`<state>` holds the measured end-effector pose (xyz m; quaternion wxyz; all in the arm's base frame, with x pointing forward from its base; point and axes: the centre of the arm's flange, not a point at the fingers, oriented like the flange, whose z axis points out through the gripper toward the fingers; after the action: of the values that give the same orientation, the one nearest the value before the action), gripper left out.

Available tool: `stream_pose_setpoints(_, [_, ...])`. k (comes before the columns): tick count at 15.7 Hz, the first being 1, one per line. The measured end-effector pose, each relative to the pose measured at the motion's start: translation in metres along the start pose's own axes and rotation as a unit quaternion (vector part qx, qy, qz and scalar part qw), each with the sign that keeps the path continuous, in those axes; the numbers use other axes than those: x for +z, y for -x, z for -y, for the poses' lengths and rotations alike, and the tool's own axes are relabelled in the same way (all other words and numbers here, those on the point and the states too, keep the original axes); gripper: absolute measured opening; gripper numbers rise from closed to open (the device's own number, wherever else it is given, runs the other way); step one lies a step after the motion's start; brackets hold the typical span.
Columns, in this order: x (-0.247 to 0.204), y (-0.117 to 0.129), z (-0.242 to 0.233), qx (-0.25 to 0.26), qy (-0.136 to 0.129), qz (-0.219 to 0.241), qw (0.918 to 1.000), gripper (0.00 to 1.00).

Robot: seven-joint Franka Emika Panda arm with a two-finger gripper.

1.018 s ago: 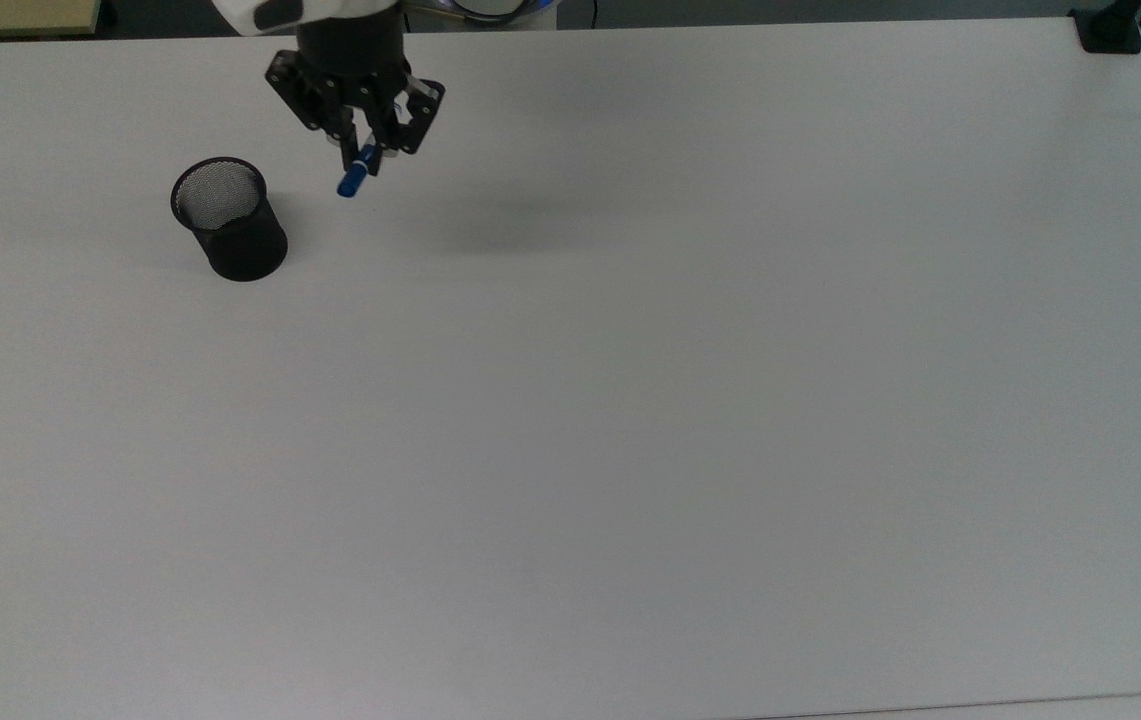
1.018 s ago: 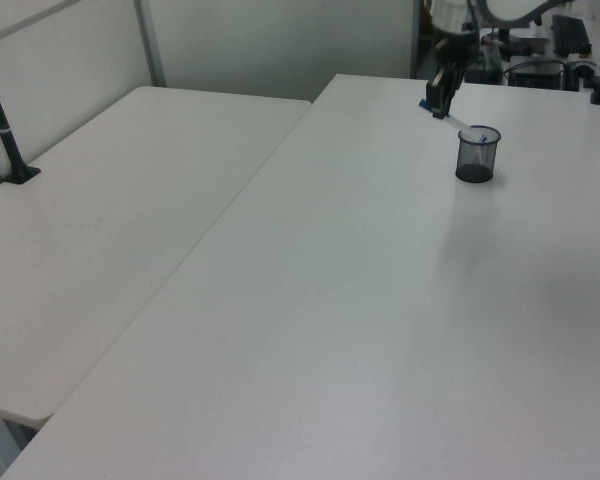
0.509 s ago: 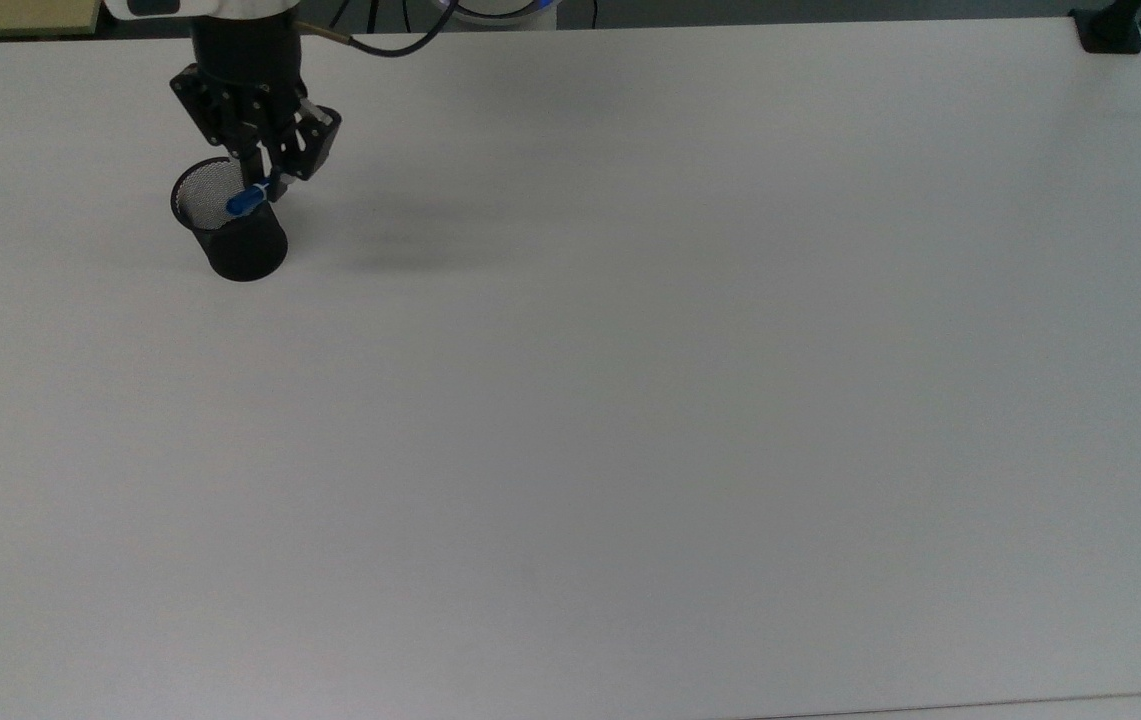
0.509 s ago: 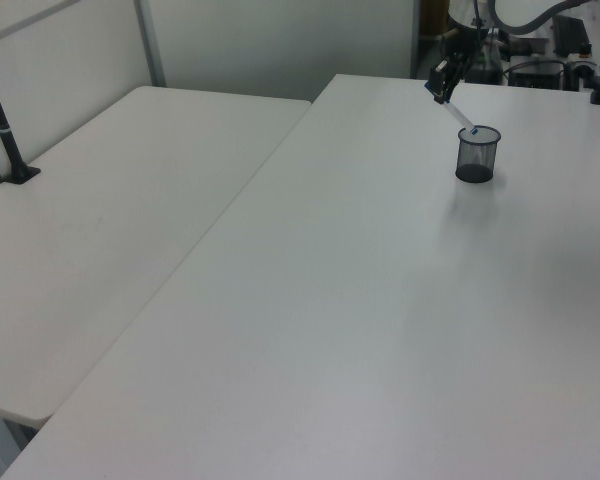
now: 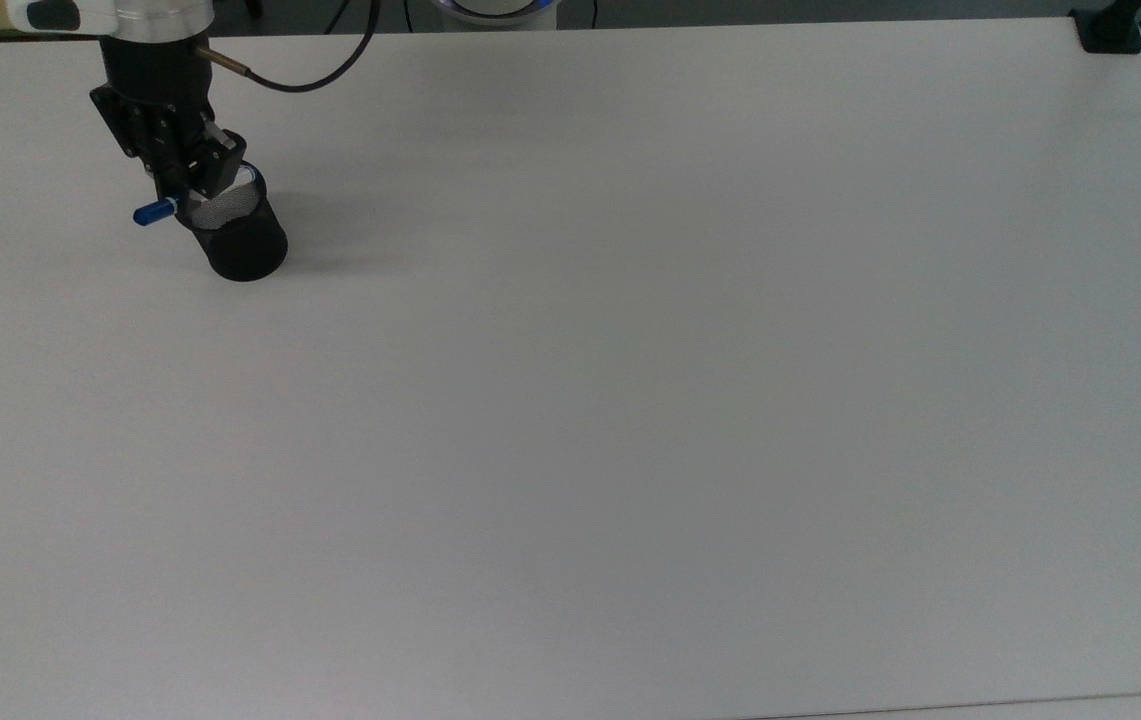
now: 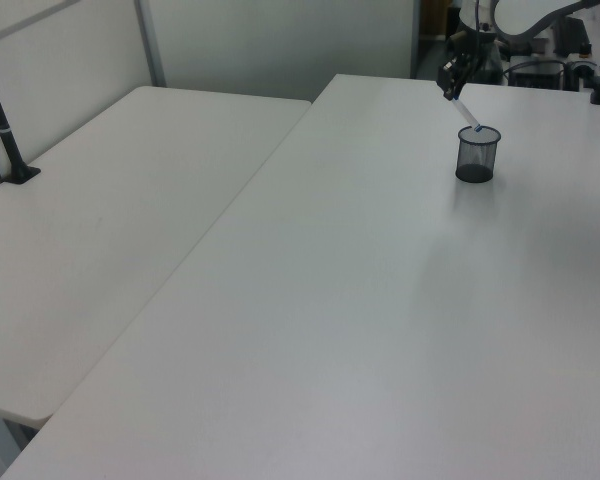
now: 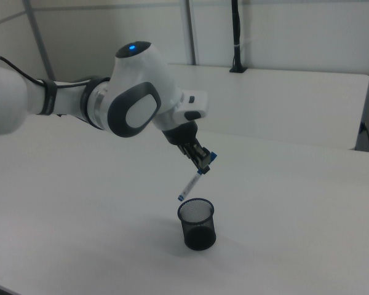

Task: Insert the marker
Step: 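Lower the marker into the cup and open the gripper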

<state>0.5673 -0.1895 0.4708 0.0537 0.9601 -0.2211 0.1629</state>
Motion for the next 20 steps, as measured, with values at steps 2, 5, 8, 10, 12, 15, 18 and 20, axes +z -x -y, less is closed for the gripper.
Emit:
stream_pose_setpoints(2, [0.011, 0.001, -0.004, 0.003, 0.004, 0.007, 1.0, 0.2])
stream_pose_setpoints(5, [0.026, 0.008, -0.005, 0.003, 0.006, 0.017, 0.9998, 0.2])
stream_pose_setpoints(8, [0.034, 0.011, -0.012, 0.007, 0.008, 0.017, 0.9998, 0.2])
stream_pose_setpoints(10, [0.035, 0.011, -0.019, 0.012, 0.011, 0.018, 0.9997, 0.2])
stream_pose_setpoints(12, [0.036, 0.011, -0.023, 0.014, 0.013, 0.018, 0.9996, 0.2])
stream_pose_setpoints(15, [0.039, 0.014, -0.027, 0.009, 0.022, 0.022, 0.9995, 0.2])
stream_pose_setpoints(18, [0.048, 0.021, -0.03, 0.003, 0.03, 0.032, 0.9991, 0.2])
stream_pose_setpoints(20, [0.051, 0.023, -0.03, 0.002, 0.03, 0.035, 0.9989, 0.2])
